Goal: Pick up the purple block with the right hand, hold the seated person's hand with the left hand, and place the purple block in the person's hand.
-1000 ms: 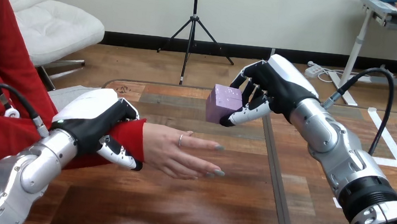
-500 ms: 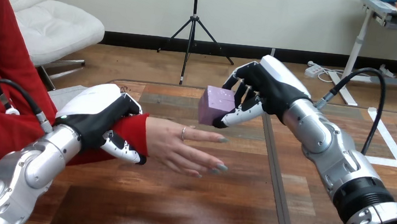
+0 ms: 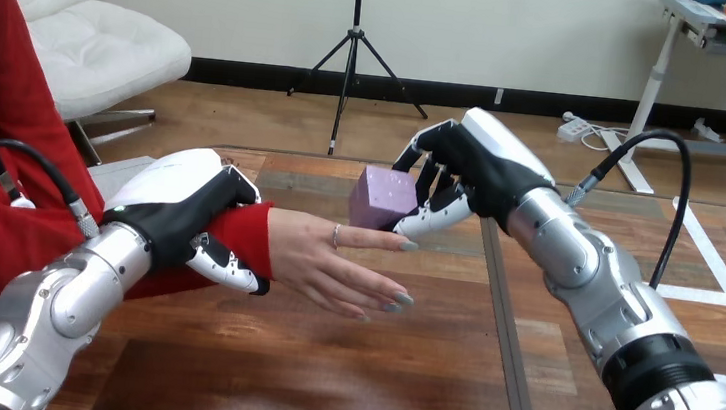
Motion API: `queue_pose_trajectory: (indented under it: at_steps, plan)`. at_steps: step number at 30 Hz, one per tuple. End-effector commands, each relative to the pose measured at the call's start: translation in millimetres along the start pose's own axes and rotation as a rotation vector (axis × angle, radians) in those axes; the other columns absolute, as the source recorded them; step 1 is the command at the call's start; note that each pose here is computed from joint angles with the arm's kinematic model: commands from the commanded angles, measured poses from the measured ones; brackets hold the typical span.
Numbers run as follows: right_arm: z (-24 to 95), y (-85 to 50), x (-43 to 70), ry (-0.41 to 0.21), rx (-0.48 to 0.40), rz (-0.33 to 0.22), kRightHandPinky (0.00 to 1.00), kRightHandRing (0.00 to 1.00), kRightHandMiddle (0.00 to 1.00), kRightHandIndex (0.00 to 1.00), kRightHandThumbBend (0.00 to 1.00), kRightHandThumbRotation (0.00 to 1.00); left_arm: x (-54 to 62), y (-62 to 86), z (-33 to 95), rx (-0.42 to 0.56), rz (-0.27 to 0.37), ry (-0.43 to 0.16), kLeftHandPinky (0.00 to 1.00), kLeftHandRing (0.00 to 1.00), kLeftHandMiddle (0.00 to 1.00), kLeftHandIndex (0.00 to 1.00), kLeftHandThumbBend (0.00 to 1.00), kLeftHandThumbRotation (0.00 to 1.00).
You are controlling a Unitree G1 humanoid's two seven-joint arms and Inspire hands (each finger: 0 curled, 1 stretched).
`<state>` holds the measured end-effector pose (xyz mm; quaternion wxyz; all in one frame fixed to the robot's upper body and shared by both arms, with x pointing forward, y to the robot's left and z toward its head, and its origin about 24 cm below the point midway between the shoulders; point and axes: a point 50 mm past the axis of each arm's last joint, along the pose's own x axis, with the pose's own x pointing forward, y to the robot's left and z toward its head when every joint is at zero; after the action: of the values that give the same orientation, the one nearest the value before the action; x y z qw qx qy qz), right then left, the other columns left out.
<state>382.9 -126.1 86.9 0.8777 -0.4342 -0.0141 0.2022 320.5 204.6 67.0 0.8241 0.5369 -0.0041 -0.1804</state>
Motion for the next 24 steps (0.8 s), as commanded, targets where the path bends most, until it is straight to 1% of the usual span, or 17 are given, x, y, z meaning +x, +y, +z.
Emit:
queue_pose_trajectory:
  at_steps: [1, 5, 14, 19, 24]
  plan:
    - [55.4, -25.6, 3.6, -0.233, -0.071, -0.075, 0.22, 0.28, 0.36, 0.44, 0.71, 0.00, 24.1, 130.1, 122.7, 0.038, 0.467, -0.459, 0.19, 0.25, 0.33, 0.33, 0.69, 0.00]
    - [55.3, -23.8, 3.1, -0.235, -0.069, -0.071, 0.23, 0.28, 0.36, 0.44, 0.71, 0.00, 24.5, 133.9, 124.6, 0.050, 0.485, -0.470, 0.21, 0.27, 0.34, 0.34, 0.70, 0.00]
    - [54.7, -20.0, 1.8, -0.242, -0.059, -0.064, 0.22, 0.28, 0.35, 0.44, 0.71, 0.00, 26.0, 140.4, 126.6, 0.047, 0.492, -0.472, 0.25, 0.31, 0.36, 0.34, 0.69, 0.00]
    - [54.5, -18.3, 0.9, -0.240, -0.064, -0.060, 0.22, 0.28, 0.35, 0.44, 0.71, 0.00, 26.9, 143.1, 127.5, 0.044, 0.493, -0.474, 0.24, 0.29, 0.36, 0.35, 0.68, 0.00]
    - [53.7, -16.6, -0.8, -0.253, -0.056, -0.056, 0.21, 0.27, 0.35, 0.43, 0.70, 0.00, 27.8, 146.2, 127.9, 0.041, 0.501, -0.474, 0.21, 0.27, 0.34, 0.34, 0.67, 0.00]
